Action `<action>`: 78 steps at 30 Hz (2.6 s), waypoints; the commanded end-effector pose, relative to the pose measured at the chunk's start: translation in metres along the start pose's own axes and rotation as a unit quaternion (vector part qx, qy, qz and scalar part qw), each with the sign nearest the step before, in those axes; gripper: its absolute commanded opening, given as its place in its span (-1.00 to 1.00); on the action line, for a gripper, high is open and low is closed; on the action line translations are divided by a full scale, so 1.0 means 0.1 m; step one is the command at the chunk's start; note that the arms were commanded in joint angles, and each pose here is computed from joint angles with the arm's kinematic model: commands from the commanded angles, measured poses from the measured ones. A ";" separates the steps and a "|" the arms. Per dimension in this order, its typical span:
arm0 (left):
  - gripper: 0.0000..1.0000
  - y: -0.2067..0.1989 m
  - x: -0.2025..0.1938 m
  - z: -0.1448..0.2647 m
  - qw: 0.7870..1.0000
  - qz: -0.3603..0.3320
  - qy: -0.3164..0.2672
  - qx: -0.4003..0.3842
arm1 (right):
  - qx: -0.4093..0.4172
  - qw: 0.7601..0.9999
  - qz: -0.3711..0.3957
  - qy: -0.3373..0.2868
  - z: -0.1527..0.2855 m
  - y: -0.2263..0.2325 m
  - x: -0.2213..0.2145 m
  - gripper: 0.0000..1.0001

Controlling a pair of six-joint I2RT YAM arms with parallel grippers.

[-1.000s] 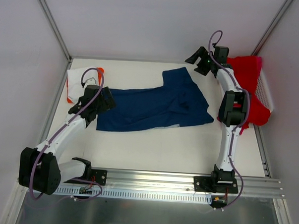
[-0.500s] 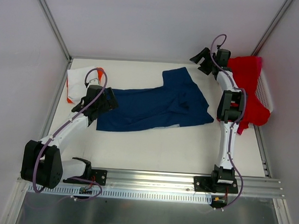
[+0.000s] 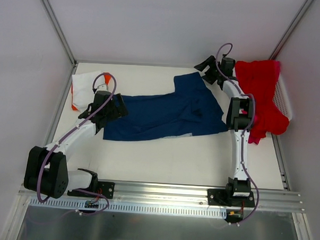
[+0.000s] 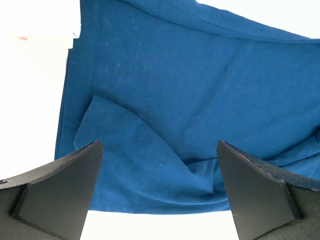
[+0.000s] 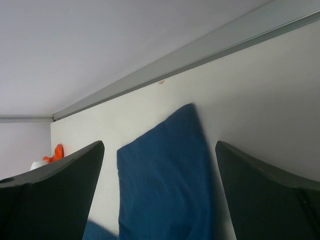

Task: Fold and stack the t-shirts
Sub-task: Fold the tshirt

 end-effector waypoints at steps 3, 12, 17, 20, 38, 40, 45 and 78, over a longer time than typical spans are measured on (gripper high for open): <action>0.98 -0.08 0.05 -0.03 1.000 0.003 -0.008 -0.020 | 0.033 0.998 -0.009 0.043 -0.23 0.45 -0.50 0.97; 0.98 -0.05 0.06 0.04 1.000 -0.003 -0.020 -0.021 | 0.036 0.998 0.008 0.050 -0.25 0.61 -0.61 0.90; 0.98 -0.04 0.07 0.04 1.000 -0.004 -0.022 -0.018 | 0.031 0.998 0.021 0.049 -0.20 0.59 -0.59 0.71; 0.98 -0.04 0.06 0.03 1.000 -0.005 -0.020 -0.018 | 0.029 0.998 0.023 0.049 -0.19 0.55 -0.58 0.17; 0.98 0.02 -0.03 -0.07 1.000 0.001 -0.006 -0.005 | 0.023 0.998 0.022 0.048 -0.10 0.44 -0.46 0.22; 0.98 0.02 -0.03 -0.07 1.000 0.003 -0.007 -0.005 | 0.023 0.998 0.024 0.046 -0.03 0.47 -0.39 0.80; 0.98 -0.02 -0.05 -0.09 1.000 0.012 0.000 -0.015 | 0.017 0.998 0.055 0.038 0.25 0.73 -0.21 0.99; 0.98 -0.04 -0.10 -0.02 0.999 0.012 -0.002 -0.031 | -0.103 0.980 0.167 0.031 0.52 0.29 0.17 0.99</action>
Point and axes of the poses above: each gripper's point midway between its finger pads, its own z axis back along the fingers, its own y axis along the line the jaws close on, x = y × z, the point moved 3 cm from there along z, back along the fingers, and after that the axes turned 10 degrees about z, right-handed, at the moved point
